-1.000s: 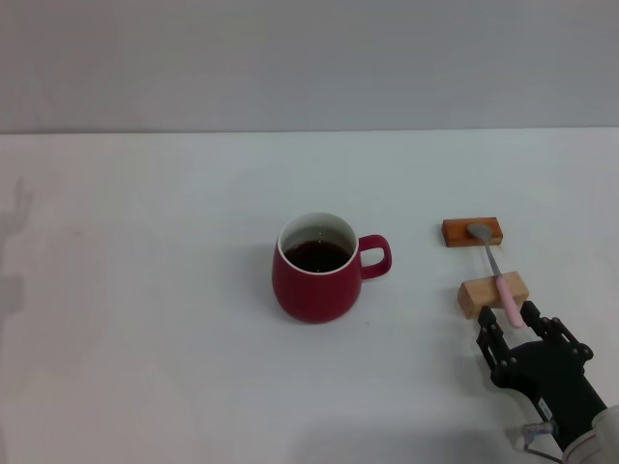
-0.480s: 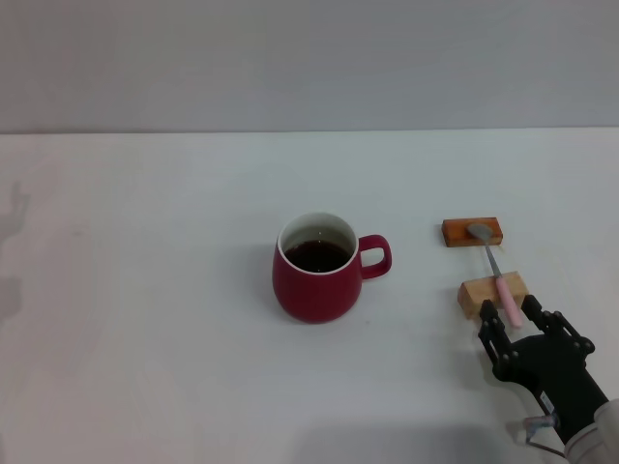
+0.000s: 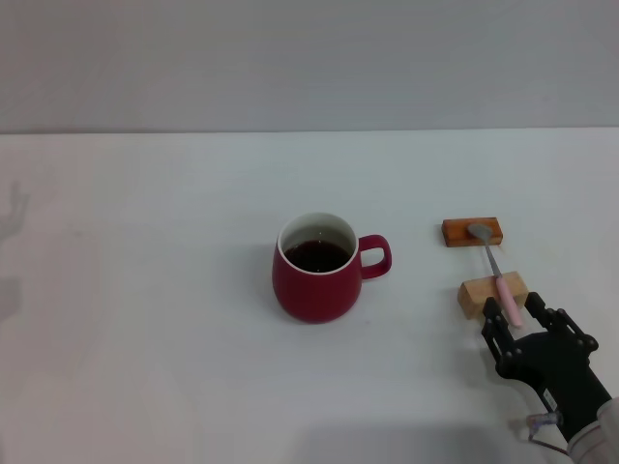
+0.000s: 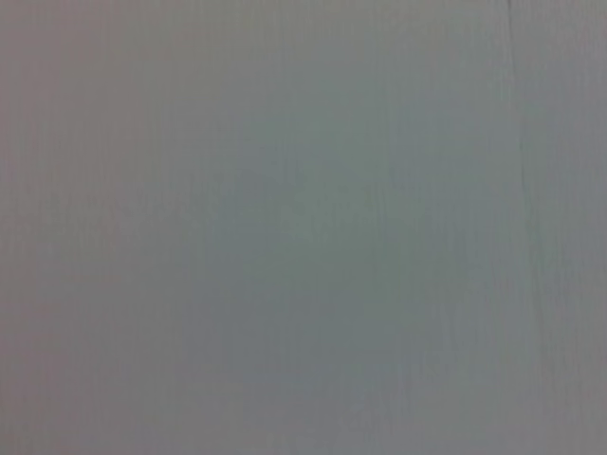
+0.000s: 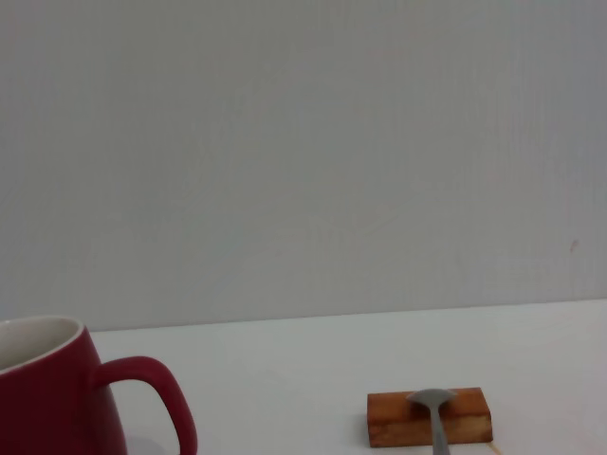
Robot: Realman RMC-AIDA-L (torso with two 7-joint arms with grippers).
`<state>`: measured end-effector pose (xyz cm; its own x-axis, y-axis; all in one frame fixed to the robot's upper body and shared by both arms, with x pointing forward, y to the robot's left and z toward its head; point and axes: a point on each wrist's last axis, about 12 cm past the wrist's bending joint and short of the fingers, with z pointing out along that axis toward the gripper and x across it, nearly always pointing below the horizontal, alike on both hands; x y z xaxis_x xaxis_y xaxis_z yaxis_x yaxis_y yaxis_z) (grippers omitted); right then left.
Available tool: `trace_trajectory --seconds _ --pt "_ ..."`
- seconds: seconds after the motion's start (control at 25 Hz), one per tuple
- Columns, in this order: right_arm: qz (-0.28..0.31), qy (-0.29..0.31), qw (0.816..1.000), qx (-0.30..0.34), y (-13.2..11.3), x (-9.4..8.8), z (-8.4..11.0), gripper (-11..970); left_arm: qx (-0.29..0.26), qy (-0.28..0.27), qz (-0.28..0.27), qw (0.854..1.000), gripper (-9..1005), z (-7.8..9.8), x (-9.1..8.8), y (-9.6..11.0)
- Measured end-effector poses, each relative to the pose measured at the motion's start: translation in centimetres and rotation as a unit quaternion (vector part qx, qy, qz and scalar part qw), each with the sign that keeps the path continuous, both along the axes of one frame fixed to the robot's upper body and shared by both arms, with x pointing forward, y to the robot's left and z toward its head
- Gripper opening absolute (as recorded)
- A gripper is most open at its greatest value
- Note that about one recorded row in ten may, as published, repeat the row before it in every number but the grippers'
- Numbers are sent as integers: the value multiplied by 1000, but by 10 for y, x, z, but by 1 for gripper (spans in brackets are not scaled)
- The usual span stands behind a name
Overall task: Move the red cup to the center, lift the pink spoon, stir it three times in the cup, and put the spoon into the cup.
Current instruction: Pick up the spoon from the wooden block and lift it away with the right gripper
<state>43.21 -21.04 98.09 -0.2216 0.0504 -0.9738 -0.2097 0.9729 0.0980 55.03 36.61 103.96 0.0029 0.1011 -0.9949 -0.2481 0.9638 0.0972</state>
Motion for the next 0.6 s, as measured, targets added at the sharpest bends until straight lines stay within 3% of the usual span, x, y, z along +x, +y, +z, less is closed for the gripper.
trace_trajectory --seconds 0.6 --pt "-1 3 1000 -1 0 0 -1 482 0 0 -1 1000 847 0 0 0"
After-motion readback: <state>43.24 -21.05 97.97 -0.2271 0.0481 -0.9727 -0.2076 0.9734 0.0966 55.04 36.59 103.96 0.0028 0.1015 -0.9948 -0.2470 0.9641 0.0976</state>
